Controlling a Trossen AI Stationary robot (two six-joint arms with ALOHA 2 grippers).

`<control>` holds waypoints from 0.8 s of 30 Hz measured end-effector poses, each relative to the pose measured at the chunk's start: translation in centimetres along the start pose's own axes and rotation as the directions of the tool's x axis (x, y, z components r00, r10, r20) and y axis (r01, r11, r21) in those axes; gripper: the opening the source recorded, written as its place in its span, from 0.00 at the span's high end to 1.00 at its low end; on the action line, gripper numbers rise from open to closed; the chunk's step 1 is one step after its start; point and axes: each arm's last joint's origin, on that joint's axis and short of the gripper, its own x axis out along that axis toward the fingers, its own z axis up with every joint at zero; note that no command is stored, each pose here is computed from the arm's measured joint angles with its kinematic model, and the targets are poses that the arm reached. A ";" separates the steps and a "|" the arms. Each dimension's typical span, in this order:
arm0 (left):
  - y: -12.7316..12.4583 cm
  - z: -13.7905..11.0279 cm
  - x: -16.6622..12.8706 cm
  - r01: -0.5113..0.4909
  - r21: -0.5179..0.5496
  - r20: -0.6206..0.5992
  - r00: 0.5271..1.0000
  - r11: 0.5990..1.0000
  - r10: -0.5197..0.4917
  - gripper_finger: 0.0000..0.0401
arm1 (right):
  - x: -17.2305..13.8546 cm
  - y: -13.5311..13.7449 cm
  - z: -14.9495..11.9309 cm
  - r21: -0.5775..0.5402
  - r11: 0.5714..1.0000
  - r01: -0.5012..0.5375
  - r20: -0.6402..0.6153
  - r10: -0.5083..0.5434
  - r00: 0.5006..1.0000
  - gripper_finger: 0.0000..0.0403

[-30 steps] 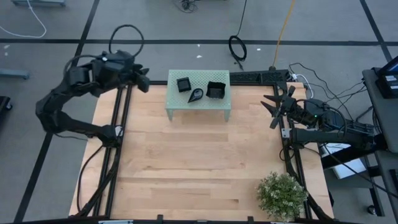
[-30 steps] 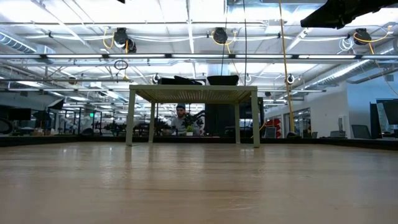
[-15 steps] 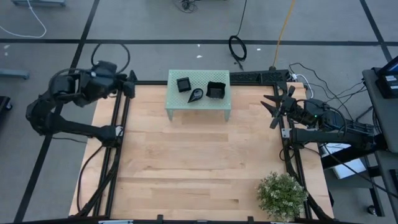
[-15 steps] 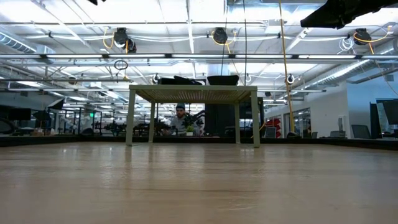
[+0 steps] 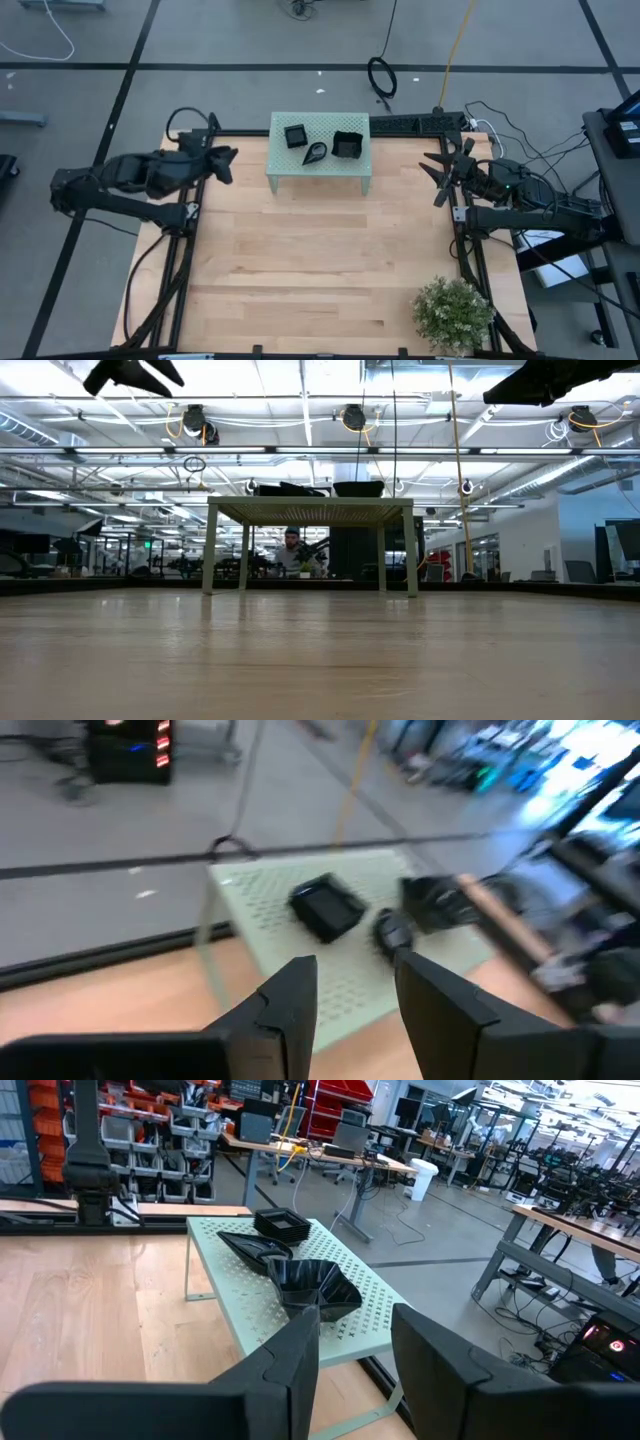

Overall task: Pick & Place Mini shaped plates
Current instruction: Return to Home Position

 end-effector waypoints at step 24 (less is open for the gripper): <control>4.2 -6.2 -0.2 0.436 -0.115 0.380 0.850 0.893 -0.366 0.65 | 0.0 0.0 0.0 0.000 1.000 0.000 0.000 0.000 1.000 0.71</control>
